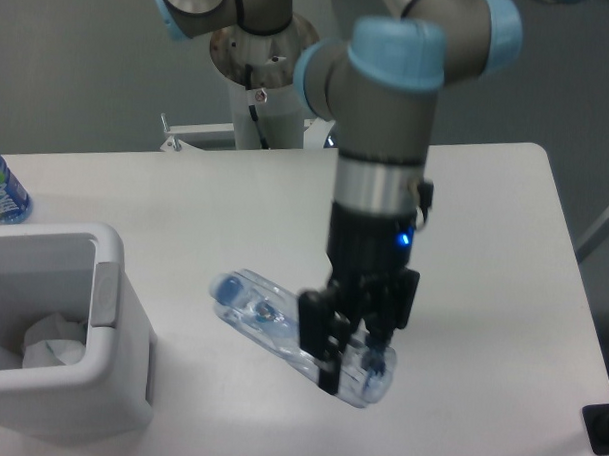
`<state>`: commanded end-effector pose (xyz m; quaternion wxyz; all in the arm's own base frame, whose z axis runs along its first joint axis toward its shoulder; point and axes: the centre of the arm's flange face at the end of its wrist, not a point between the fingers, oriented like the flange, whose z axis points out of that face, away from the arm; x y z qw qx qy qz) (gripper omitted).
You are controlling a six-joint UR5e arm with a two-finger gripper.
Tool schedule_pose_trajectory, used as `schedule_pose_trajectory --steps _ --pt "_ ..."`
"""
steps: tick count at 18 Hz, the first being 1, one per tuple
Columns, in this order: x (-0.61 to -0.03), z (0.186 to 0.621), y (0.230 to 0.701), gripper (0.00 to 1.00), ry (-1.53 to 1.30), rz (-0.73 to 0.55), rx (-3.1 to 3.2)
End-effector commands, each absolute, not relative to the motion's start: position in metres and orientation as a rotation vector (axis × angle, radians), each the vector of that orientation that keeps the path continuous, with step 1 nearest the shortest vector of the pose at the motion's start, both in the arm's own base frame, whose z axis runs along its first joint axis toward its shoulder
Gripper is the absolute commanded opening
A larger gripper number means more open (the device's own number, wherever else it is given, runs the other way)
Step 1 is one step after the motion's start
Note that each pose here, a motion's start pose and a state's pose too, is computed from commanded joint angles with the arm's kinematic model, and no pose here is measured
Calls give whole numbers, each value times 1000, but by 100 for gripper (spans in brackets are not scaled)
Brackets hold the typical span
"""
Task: Place the trash in the trash can
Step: 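Close the gripper on the bottle's bottom end and lift it, then carry the bottle over the white bin and lower it in, then open the gripper to drop the bottle and rise from the bin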
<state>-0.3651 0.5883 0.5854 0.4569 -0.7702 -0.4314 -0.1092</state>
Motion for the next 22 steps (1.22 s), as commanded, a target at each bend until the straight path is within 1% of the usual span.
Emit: schedule_pose_trajectory --steps 4,7,10,13,16,18,20,22 --pt "-311 605 607 63 -896 -261 -1920" --pt "-277 609 622 63 -821 -276 -1945" --pt "-234 597 644 63 -709 -294 -2009" --pt "-200 575 671 63 -579 -298 -2078" --pt "-180 560 685 63 -489 -291 -2121" --pt "-167 549 693 65 -432 -287 -2148" --pt "-162 546 696 81 -411 -287 -2155" --pt "-162 548 696 100 -396 -279 -2154"
